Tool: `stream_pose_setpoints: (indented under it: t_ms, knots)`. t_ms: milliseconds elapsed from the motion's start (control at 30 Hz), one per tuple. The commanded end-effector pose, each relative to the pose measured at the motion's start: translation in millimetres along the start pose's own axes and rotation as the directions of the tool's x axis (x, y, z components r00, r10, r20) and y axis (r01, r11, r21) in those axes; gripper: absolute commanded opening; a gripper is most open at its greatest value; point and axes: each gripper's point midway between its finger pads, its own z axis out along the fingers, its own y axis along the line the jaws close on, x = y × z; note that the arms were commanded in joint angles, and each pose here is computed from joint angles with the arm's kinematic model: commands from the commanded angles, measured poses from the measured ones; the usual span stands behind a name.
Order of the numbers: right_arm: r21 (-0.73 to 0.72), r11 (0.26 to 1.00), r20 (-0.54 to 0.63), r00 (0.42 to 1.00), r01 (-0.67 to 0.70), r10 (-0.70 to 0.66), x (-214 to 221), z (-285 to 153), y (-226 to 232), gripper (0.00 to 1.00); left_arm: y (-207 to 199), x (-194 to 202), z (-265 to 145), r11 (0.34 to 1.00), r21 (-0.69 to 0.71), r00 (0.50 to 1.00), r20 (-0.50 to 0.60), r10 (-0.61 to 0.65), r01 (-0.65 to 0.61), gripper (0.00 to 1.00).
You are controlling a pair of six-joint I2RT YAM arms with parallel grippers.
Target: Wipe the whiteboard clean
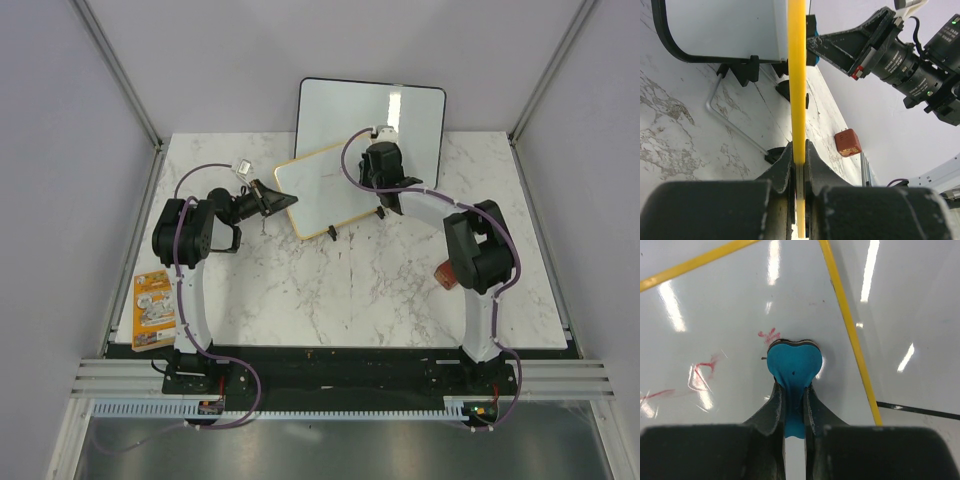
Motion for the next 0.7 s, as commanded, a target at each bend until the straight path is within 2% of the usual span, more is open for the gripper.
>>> stream_pose_setpoints:
  t_ms: [0,100,200,467,667]
  knots:
    - [0.066,0.994,-0.483,0.874,0.089,-0.046,166,-36,-43,0.0,-30,11,-2,0.962,0.161,0.974,-0.012,0.226,-0.221,0.02]
    - [0.058,0.992,-0.482,0.873,0.114,-0.072,170,-40,-43,0.0,-30,11,-2,0.962,0.162,0.974,-0.014,0.225,-0.22,0.02]
    - [0.069,0.989,-0.447,0.89,0.135,-0.09,156,-38,-42,0.0,-29,11,-2,0.962,0.16,0.974,-0.011,0.225,-0.22,0.02]
    - [0.045,0.991,-0.194,0.974,0.125,-0.114,60,-11,-15,0.0,-30,11,-2,0.961,0.163,0.974,-0.013,0.227,-0.222,0.02]
    - [0.017,0.992,-0.069,0.99,0.123,-0.122,4,4,3,0.0,-30,11,-2,0.961,0.163,0.974,-0.014,0.228,-0.222,0.02]
